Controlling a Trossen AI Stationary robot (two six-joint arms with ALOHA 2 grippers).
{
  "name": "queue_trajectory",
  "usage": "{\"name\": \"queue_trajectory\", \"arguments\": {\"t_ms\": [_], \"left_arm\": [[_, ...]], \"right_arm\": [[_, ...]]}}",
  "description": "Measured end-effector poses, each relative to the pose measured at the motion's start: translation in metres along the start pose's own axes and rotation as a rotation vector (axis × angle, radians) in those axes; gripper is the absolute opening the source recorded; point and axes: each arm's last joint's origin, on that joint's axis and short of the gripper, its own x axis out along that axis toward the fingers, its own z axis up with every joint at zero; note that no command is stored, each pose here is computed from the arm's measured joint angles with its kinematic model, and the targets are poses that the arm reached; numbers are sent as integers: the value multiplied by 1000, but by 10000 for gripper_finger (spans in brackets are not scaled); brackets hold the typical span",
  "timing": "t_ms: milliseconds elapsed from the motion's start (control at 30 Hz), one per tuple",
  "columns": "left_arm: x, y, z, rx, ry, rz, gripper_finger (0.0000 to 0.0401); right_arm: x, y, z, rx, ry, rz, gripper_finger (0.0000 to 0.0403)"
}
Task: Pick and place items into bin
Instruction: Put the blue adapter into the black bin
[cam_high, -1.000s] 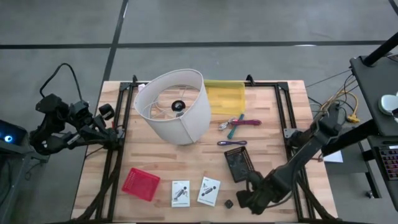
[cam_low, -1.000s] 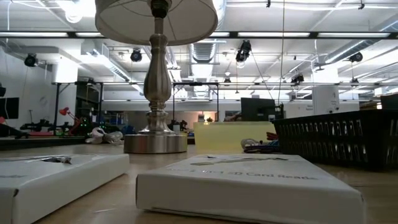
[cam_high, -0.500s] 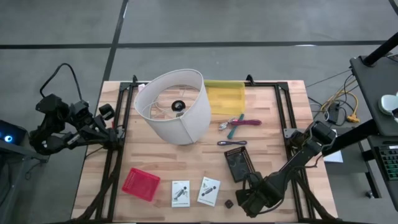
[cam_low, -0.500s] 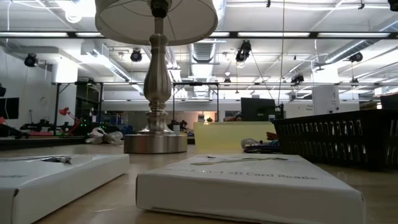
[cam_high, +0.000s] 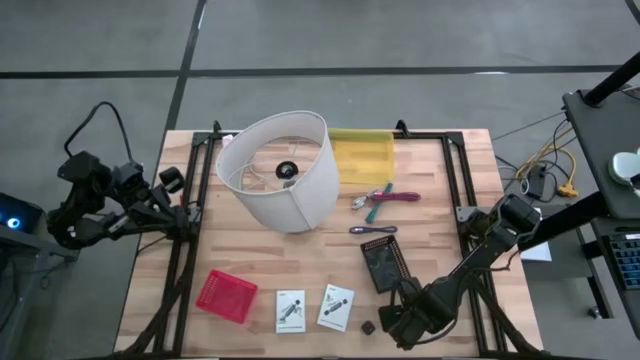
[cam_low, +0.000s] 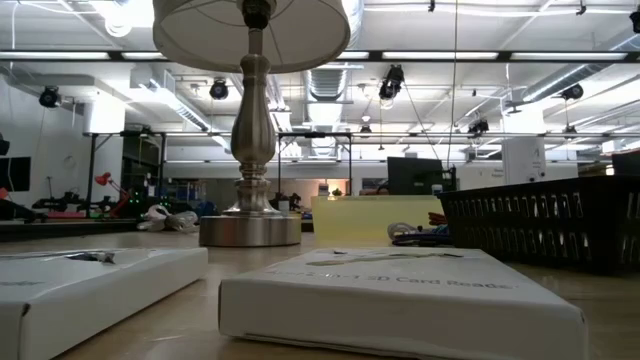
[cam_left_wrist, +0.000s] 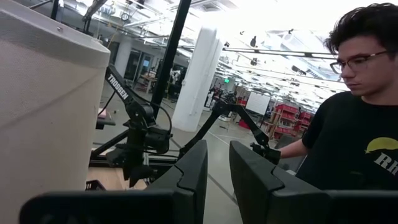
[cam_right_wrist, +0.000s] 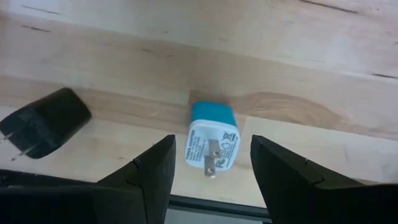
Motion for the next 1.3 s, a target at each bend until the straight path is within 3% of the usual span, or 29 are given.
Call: {"name": "queue_trajectory", "arguments": {"t_ms": [1000, 1300], "left_arm": [[1, 2, -2, -8, 6, 3, 52], [1, 2, -2, -7, 6, 3, 52]], "right_arm": [[40, 13, -10, -78, 68, -16, 193], [40, 13, -10, -78, 66, -20, 153]]}}
